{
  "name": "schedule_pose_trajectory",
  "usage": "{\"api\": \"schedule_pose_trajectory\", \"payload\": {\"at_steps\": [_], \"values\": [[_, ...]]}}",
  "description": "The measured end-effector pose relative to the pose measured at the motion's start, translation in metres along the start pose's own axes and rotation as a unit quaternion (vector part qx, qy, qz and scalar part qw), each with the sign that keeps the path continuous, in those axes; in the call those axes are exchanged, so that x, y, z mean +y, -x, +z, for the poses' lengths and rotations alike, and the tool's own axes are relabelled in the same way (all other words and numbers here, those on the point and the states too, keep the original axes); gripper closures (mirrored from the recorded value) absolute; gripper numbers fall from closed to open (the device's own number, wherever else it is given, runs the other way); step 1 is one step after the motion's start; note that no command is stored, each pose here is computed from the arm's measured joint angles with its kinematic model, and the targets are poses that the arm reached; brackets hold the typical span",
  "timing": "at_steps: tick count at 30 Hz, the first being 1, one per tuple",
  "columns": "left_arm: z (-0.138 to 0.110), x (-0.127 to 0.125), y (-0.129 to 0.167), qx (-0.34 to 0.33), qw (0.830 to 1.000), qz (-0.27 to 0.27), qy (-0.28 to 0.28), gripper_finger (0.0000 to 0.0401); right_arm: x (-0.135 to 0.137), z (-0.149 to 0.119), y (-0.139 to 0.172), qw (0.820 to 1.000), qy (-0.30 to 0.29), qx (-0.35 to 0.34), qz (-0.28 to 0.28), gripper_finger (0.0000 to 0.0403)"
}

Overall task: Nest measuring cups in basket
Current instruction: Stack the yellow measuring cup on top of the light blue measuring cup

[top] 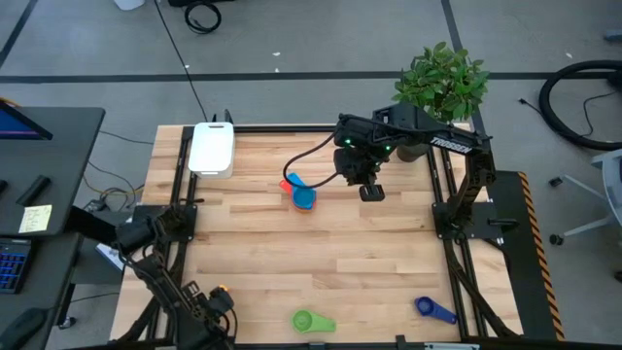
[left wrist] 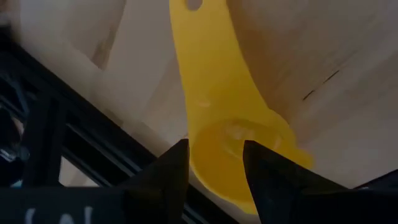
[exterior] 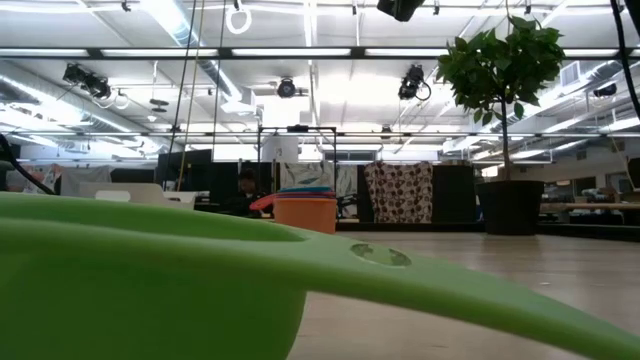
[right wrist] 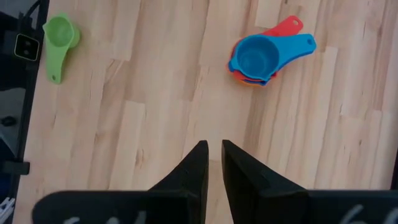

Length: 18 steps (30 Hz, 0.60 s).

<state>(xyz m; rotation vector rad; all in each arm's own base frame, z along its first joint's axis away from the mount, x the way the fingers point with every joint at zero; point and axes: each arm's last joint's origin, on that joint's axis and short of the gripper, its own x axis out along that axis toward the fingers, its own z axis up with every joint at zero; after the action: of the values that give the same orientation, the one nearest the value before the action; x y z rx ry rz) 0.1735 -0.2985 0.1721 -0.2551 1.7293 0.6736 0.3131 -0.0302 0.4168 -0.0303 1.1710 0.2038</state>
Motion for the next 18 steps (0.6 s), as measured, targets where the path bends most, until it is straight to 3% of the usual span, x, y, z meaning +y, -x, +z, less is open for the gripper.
{"api": "schedule_pose_trajectory", "payload": {"at_steps": [7,14,18], "values": [[-0.002,0.004,0.0,0.011,1.0,0.023,0.002,0.0244,-0.001,0.0,0.0,1.0,-0.001,0.0,-0.001,0.0353],[-0.006,-0.001,-0.001,0.019,1.0,-0.004,-0.019,0.0244,-0.007,-0.002,0.001,1.0,-0.01,-0.001,-0.005,0.0353],[-0.006,0.003,-0.008,0.036,0.999,0.015,0.007,0.0244,-0.01,-0.002,0.002,1.0,-0.016,-0.001,-0.007,0.0353]]}}
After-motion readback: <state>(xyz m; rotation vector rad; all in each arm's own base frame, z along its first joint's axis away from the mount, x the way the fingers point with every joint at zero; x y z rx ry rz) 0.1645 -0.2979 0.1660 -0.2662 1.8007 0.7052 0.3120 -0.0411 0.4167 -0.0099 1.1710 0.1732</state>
